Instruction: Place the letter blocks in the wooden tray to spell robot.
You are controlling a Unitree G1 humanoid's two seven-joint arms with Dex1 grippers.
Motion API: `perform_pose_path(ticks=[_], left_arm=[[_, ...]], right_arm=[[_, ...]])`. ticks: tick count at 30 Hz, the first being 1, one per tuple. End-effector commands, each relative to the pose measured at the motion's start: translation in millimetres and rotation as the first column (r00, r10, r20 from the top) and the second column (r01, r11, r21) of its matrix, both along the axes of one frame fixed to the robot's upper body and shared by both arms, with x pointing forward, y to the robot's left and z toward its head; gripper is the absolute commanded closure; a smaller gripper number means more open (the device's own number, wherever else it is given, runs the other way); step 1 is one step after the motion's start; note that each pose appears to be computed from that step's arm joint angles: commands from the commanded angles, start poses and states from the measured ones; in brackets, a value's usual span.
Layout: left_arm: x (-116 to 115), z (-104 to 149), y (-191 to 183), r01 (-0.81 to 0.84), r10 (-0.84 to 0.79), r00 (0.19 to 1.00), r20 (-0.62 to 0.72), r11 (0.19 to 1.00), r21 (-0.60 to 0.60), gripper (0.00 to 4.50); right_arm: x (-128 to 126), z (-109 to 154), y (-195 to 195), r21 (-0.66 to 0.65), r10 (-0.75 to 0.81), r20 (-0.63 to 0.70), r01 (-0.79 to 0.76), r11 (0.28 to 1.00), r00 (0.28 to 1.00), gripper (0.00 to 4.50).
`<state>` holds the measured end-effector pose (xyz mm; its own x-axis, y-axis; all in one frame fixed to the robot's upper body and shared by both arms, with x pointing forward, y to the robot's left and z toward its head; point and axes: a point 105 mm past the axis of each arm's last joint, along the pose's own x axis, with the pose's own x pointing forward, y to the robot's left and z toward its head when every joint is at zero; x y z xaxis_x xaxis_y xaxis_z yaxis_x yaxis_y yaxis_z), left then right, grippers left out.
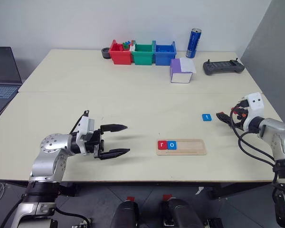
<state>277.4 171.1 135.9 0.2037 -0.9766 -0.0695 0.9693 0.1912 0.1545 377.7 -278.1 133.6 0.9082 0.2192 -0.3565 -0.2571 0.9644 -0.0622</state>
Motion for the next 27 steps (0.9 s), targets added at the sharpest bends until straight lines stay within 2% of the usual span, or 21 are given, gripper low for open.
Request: perform_pose_path(ticks=[1, 7, 17, 27], left_arm=[[-2.1, 6.4, 8.0, 0.002, -0.002, 0.999, 0.039, 1.000, -0.013, 0.04], [-3.0, 3.1, 11.5, 0.002, -0.002, 0.999, 0.040, 1.000, -0.010, 0.04], [-5.3, 1.0, 15.2, -0.007, 0.007, 0.999, 0.036, 1.000, -0.012, 0.04], [-5.0, 4.3, 12.8, -0.006, 0.006, 0.999, 0.032, 1.000, -0.012, 0.04]], right_arm=[[8.5, 7.6, -12.7, 0.009, -0.053, 0.019, 0.053, 0.999, 0.998, 0.00], [17.1, 4.8, -19.2, 0.034, -0.072, 0.017, 0.072, 0.997, 0.997, 0.00], [16.2, 1.3, -6.5, 0.024, 0.013, -0.001, -0.013, 1.000, 1.000, 0.00], [25.5, -10.7, -0.7, 0.019, 0.017, -0.031, -0.016, 1.000, 0.999, 0.00]])
